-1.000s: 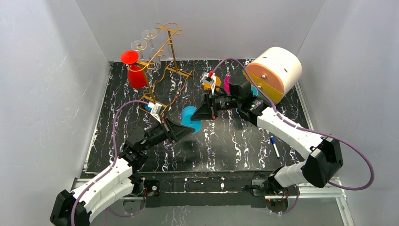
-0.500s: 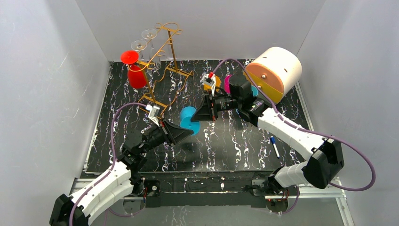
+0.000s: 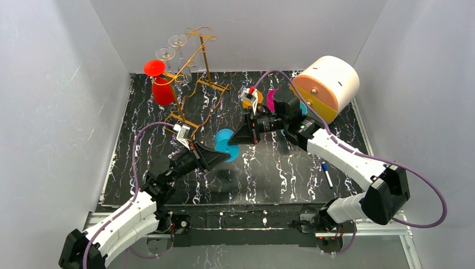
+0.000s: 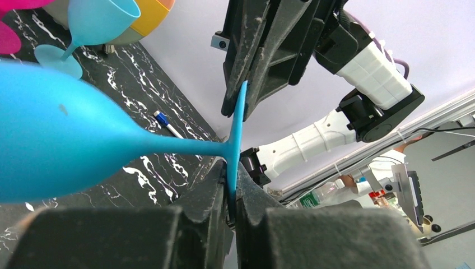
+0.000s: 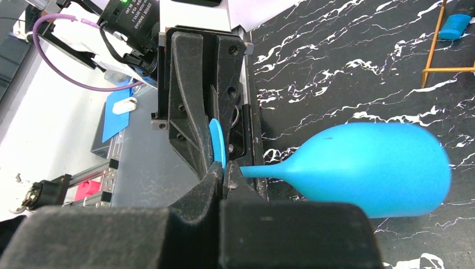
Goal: Take the wine glass off the wine glass rack
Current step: Place the wine glass at the center of the board.
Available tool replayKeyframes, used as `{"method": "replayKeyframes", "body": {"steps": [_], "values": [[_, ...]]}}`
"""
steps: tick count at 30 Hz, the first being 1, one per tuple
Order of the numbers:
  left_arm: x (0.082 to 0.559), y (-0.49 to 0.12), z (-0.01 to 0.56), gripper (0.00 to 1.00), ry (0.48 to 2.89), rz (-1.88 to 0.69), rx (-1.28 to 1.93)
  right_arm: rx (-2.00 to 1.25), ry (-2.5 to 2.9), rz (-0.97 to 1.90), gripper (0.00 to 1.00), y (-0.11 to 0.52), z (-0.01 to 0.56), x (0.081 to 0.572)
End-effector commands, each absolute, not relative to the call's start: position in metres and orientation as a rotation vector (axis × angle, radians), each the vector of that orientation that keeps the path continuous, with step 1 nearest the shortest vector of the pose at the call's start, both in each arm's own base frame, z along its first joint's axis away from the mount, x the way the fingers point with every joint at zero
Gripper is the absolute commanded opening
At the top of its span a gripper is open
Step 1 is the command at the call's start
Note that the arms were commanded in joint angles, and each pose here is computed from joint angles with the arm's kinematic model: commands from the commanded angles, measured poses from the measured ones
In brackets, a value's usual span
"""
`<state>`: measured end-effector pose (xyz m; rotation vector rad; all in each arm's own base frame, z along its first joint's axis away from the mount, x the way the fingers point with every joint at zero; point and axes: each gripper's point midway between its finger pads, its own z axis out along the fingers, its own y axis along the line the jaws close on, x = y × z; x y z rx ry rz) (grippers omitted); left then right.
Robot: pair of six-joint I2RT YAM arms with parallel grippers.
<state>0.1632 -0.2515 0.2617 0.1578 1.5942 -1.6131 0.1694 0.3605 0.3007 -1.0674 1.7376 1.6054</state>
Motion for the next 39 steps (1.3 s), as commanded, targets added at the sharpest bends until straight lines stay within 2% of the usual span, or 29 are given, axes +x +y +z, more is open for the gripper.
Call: {"method": "replayKeyframes", "body": {"steps": [1, 4, 7, 9, 11, 13, 17, 19, 21, 22, 24, 28, 33, 39], "values": [[0.166, -0.247, 0.276, 0.04, 1.518, -1.602, 0.149, -1.095, 1.65, 1.609, 0.01, 0.356, 0.317, 0.163], [0.167, -0.247, 0.275, 0.11, 1.517, -1.605, 0.137, -1.099, 1.648, 1.613, 0.01, 0.356, 0.318, 0.162], [0.164, -0.248, 0.275, 0.07, 1.516, -1.613, 0.157, -1.105, 1.643, 1.619, 0.01, 0.356, 0.319, 0.161], [0.162, -0.25, 0.275, 0.0, 1.522, -1.625, 0.183, -1.113, 1.638, 1.629, 0.01, 0.356, 0.319, 0.16], [0.158, -0.253, 0.273, 0.0, 1.533, -1.638, 0.221, -1.112, 1.637, 1.631, 0.05, 0.357, 0.319, 0.16], [0.154, -0.256, 0.271, 0.0, 1.542, -1.646, 0.265, -1.102, 1.634, 1.618, 0.13, 0.357, 0.321, 0.162], [0.144, -0.257, 0.266, 0.0, 1.53, -1.638, 0.362, -1.022, 1.635, 1.524, 0.44, 0.355, 0.328, 0.175], [0.138, -0.257, 0.263, 0.0, 1.526, -1.625, 0.422, -0.932, 1.649, 1.429, 0.51, 0.351, 0.332, 0.191], [0.132, -0.258, 0.257, 0.0, 1.538, -1.601, 0.504, -0.836, 1.656, 1.329, 0.75, 0.343, 0.337, 0.205], [0.127, -0.259, 0.254, 0.0, 1.534, -1.596, 0.552, -0.772, 1.661, 1.279, 0.82, 0.338, 0.339, 0.214], [0.109, -0.258, 0.253, 0.0, 1.47, -1.606, 0.71, -0.66, 1.665, 1.204, 0.88, 0.325, 0.342, 0.229], [0.1, -0.253, 0.257, 0.0, 1.368, -1.527, 0.823, -0.556, 1.727, 1.231, 0.92, 0.304, 0.342, 0.245], [0.086, -0.248, 0.264, 0.0, 1.191, -1.416, 1.02, -0.715, 1.837, 1.662, 0.98, 0.293, 0.325, 0.227], [0.088, -0.242, 0.253, 0.0, 1.156, -1.253, 1.15, -0.72, 1.889, 1.78, 0.91, 0.296, 0.31, 0.226]]}}
